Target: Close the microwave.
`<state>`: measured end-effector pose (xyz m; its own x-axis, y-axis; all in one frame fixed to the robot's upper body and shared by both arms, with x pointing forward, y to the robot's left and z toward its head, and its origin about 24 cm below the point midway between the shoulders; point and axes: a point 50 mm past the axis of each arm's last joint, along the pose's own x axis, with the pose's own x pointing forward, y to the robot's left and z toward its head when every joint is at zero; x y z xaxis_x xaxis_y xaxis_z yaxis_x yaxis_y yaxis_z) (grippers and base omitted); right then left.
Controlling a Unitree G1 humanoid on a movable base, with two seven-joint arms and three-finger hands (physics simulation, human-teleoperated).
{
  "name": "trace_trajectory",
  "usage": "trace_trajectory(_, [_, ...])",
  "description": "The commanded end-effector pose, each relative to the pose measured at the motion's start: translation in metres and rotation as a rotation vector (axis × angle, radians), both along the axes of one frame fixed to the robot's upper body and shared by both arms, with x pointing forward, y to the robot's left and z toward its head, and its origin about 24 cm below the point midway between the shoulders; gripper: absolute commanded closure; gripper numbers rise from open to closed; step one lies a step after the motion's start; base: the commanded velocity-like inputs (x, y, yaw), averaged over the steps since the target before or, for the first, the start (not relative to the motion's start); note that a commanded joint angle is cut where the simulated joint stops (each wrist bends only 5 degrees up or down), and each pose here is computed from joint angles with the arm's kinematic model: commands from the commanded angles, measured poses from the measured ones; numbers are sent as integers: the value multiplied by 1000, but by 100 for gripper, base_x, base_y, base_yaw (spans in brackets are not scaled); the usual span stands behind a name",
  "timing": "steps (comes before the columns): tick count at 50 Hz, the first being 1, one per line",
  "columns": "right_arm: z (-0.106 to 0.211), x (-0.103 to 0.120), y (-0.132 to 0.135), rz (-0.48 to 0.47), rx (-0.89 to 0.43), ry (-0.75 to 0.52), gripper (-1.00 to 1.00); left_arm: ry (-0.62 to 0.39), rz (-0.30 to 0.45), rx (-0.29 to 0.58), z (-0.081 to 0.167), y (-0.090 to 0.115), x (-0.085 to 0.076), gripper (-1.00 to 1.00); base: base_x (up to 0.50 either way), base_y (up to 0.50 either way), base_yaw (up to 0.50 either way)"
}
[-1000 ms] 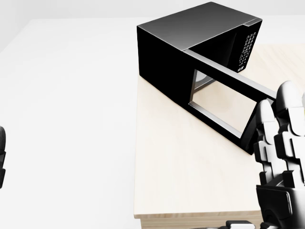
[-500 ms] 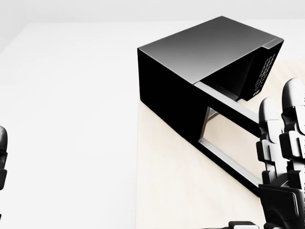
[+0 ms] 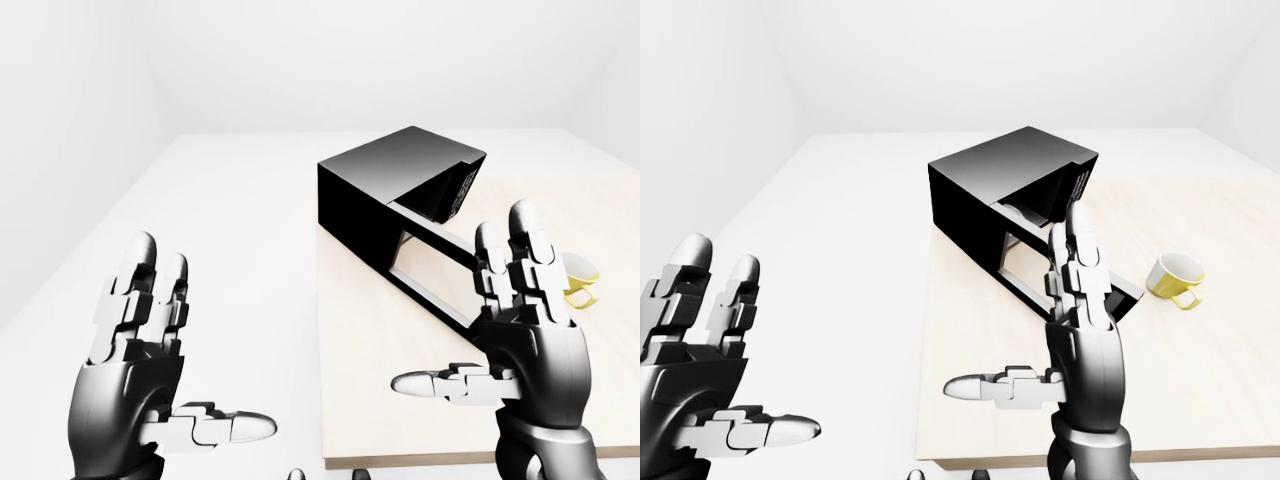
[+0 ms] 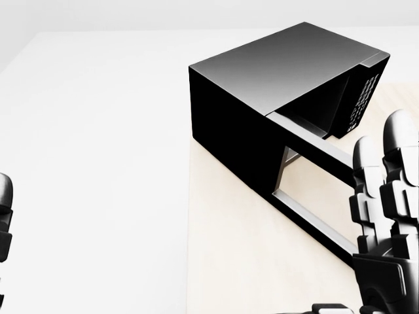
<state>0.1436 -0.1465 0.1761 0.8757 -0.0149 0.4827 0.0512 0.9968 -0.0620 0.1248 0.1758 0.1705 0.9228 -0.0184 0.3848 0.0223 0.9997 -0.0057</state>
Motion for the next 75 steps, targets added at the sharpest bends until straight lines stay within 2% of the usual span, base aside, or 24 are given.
trace_trajectory(1, [-4,3,0,-4,-1,19,-100,8,-2,0,-1,0,-1,-100,0,0,0])
trace_trajectory(11, [-30,25,2,-14,-6,120,-100,14,-4,2,-2,0,-1,-100,0,0,0])
trace_trajectory(21, [-69,54,5,-26,-16,267,-100,15,-6,3,-2,-1,-1,-100,0,0,0])
trace_trajectory(34, [-104,76,10,-23,-28,350,-100,12,-6,3,-2,-1,-1,-100,0,0,0])
trace_trajectory(52, [-134,97,9,-35,-14,439,-100,3,-5,5,-1,-1,-1,-100,0,0,0])
trace_trajectory(75, [-147,109,6,-59,-21,495,-100,-4,-6,7,-1,-2,0,-100,0,0,0])
